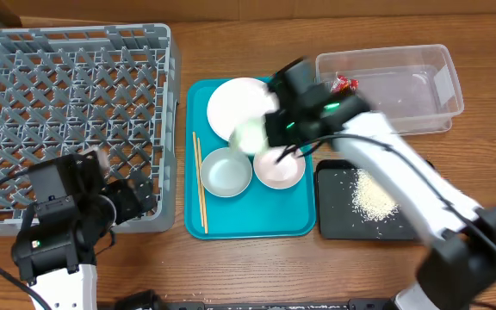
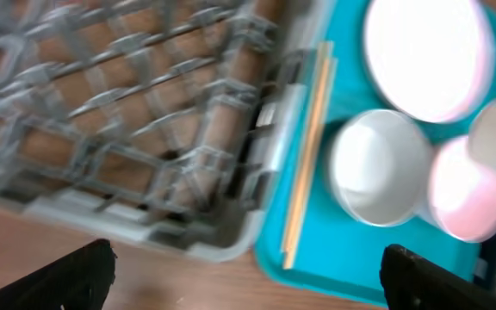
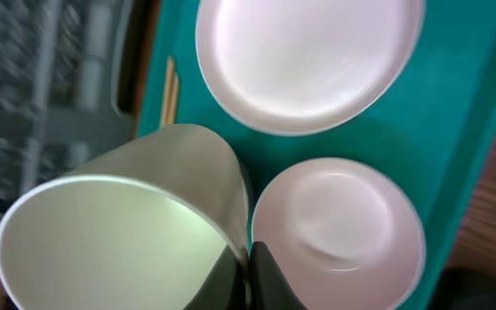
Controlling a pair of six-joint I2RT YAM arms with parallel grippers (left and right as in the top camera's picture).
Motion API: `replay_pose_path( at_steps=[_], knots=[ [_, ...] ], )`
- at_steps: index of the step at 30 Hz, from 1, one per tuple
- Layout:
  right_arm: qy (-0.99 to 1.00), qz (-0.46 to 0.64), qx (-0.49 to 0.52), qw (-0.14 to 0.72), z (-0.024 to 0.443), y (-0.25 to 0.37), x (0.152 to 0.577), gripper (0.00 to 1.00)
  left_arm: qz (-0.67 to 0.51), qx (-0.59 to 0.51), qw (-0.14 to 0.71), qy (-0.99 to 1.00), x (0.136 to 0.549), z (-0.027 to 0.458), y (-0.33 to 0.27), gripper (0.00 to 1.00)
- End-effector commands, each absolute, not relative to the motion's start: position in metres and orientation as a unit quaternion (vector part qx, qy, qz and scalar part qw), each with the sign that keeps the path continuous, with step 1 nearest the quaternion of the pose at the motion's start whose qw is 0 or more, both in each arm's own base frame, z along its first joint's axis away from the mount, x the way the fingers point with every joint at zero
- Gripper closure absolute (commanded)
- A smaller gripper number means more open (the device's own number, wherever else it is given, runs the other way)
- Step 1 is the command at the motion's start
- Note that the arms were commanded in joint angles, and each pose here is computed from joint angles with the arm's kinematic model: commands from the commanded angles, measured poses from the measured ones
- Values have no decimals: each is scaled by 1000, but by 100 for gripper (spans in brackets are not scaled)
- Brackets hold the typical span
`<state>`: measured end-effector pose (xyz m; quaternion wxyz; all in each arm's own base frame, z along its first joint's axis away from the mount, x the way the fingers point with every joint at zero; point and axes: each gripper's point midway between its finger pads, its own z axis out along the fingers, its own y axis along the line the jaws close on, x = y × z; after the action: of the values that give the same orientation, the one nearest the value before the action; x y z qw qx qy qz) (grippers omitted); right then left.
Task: Sort waste into correct bins and load items into the dishwasher
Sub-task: 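Grasp the white cup with the left gripper and lift it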
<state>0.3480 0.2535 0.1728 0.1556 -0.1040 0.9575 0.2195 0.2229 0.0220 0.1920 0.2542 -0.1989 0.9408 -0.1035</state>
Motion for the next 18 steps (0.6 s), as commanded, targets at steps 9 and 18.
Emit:
replay_pose_path(
  at_steps=[9,18],
  knots=[
    [857,491,-136,83,253,237,323,96,-259,50,302,916,265,225,-104,0],
    [781,599,-170,38,290,253,293,96,-413,197,360,813,278,281,-197,4]
  ],
)
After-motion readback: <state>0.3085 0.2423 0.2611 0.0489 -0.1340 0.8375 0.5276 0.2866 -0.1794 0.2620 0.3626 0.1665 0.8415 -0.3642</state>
